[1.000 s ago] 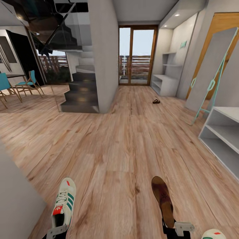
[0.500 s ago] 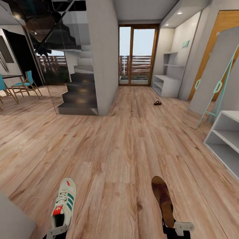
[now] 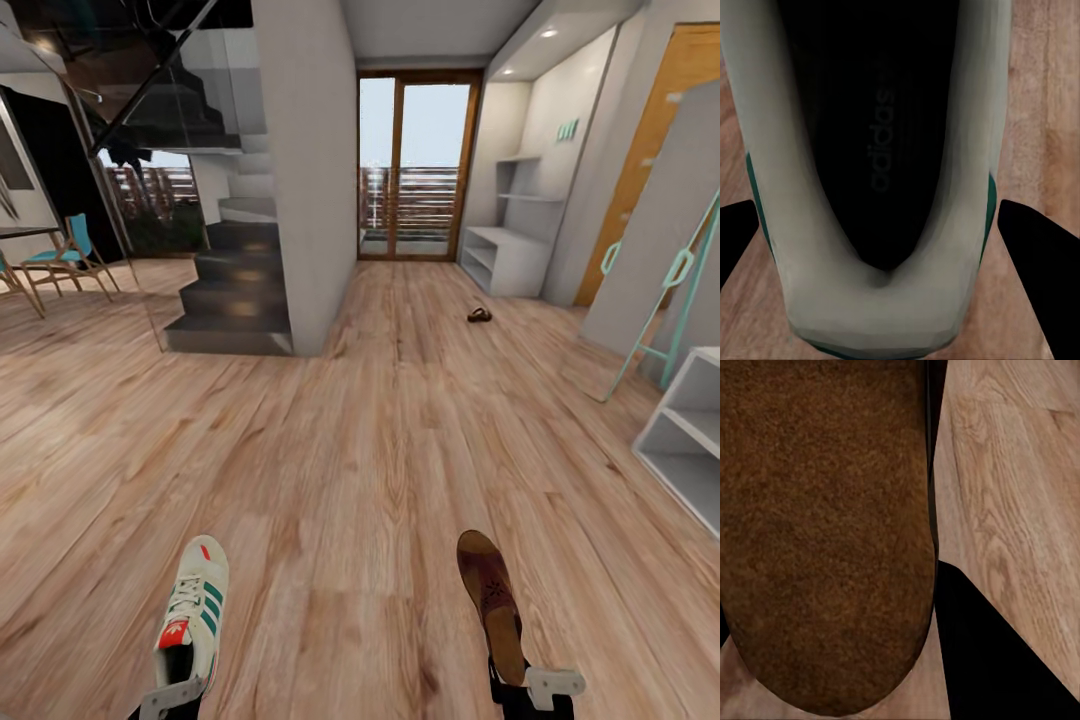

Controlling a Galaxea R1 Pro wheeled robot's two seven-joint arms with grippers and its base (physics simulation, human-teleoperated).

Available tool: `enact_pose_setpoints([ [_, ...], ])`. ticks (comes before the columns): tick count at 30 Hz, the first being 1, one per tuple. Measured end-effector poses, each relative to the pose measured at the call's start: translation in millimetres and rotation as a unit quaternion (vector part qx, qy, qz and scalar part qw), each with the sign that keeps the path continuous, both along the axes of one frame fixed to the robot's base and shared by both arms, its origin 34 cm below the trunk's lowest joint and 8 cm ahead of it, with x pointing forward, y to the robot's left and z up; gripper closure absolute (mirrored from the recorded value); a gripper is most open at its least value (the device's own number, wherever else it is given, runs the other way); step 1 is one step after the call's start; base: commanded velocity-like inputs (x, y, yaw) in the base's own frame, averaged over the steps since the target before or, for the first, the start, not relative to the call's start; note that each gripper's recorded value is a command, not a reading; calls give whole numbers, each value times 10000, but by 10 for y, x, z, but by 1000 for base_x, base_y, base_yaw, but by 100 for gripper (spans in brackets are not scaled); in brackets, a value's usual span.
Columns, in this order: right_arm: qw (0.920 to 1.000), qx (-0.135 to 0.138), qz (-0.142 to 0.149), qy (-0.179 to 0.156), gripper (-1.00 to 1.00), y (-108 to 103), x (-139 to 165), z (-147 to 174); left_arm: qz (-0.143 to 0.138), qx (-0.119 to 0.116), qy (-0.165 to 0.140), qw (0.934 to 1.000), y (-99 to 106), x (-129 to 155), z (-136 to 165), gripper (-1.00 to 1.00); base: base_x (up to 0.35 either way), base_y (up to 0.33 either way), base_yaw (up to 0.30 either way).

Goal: Pick up the two gym shoes and the two sandals from the corridor floor and place them onto the hallstand (shoe rack) in the corridor, making sure they are on the rack and not on the floor. Arrange them so the two gym shoes are next to each other and the two sandals are next to each other.

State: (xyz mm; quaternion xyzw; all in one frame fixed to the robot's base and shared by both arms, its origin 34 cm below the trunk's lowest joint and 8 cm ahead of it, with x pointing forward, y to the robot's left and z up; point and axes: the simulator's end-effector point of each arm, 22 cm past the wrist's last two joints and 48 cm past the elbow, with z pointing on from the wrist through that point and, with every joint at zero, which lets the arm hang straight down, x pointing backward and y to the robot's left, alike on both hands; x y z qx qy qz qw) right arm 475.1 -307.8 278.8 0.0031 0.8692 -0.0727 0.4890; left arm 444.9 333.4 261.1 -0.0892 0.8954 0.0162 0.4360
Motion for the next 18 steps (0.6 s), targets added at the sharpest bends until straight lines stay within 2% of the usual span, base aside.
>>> enact_pose_setpoints([
  [18, 10000, -3, 24, 39, 100, 10, -25, -24, -11, 10, 62, 10000, 14, -48, -37, 100, 340, 0, 0],
])
